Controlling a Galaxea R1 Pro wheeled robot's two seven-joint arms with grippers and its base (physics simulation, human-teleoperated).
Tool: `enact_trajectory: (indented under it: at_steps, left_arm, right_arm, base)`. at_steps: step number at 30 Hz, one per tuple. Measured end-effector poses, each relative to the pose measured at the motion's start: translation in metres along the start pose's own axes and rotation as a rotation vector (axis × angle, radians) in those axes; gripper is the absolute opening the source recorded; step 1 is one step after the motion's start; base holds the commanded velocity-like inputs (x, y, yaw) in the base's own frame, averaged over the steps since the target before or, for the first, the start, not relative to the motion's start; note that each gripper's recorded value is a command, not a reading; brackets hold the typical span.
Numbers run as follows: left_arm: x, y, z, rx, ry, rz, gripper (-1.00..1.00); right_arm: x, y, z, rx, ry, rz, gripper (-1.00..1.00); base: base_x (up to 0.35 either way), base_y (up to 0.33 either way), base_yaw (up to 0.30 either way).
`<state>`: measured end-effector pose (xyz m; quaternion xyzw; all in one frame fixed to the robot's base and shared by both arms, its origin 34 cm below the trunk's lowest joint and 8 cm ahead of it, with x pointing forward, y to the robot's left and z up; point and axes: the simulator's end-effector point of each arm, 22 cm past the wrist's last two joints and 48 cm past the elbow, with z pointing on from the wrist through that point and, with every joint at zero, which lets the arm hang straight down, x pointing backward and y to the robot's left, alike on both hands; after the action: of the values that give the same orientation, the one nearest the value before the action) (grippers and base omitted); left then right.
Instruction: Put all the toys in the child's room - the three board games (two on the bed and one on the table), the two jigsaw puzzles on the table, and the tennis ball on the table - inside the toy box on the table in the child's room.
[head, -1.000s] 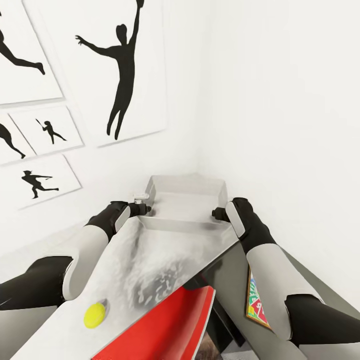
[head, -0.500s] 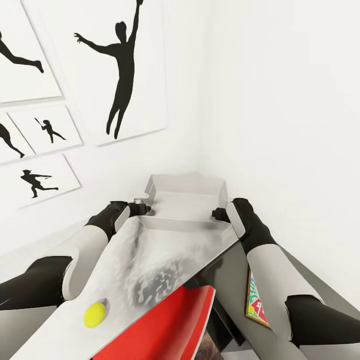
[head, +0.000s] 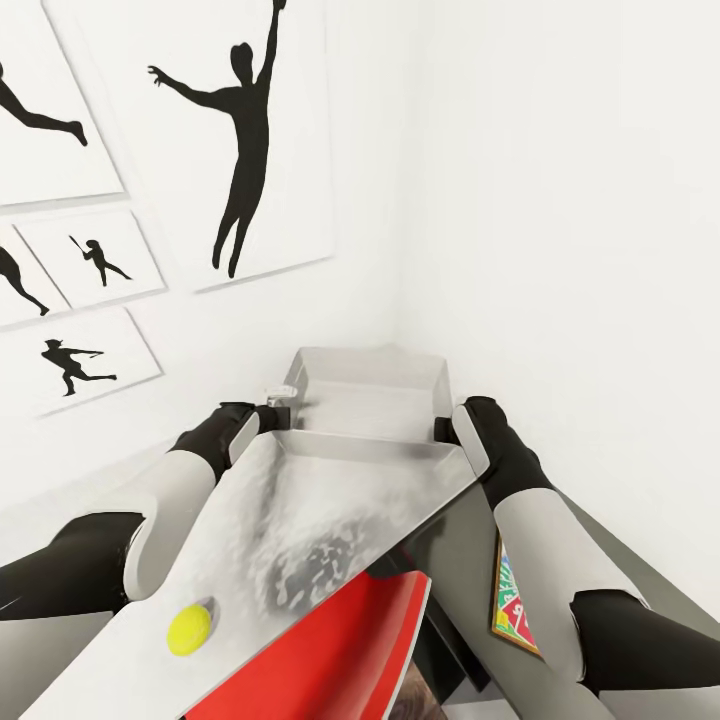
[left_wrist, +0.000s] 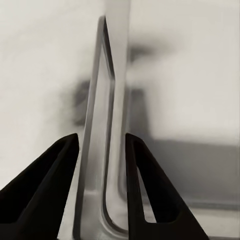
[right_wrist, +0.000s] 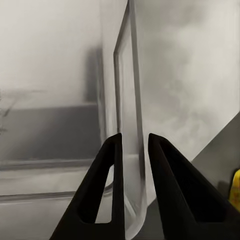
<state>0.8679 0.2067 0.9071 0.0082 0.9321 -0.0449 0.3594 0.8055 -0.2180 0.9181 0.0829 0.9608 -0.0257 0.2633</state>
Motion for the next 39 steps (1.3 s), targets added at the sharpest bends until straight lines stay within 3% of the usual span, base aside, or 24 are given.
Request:
enact_trajectory:
  at_steps: [18,39]
  left_arm:
    - [-0.002,-0.005,0.000,0.012,-0.010,-0.009,-1.00]
    - [-0.023,-0.005,-0.018,0.013,-0.048,-0.004,-1.00]
  right_arm:
    - [0.000,0.004,-0.001,-0.009,0.001,0.005,-1.00]
    - [-0.014,0.003,-0.020,-0.011,-0.035,0.006,-1.00]
  base:
    - [0.000,0.000,0.000]
    - [-0.037,0.000,0.000]
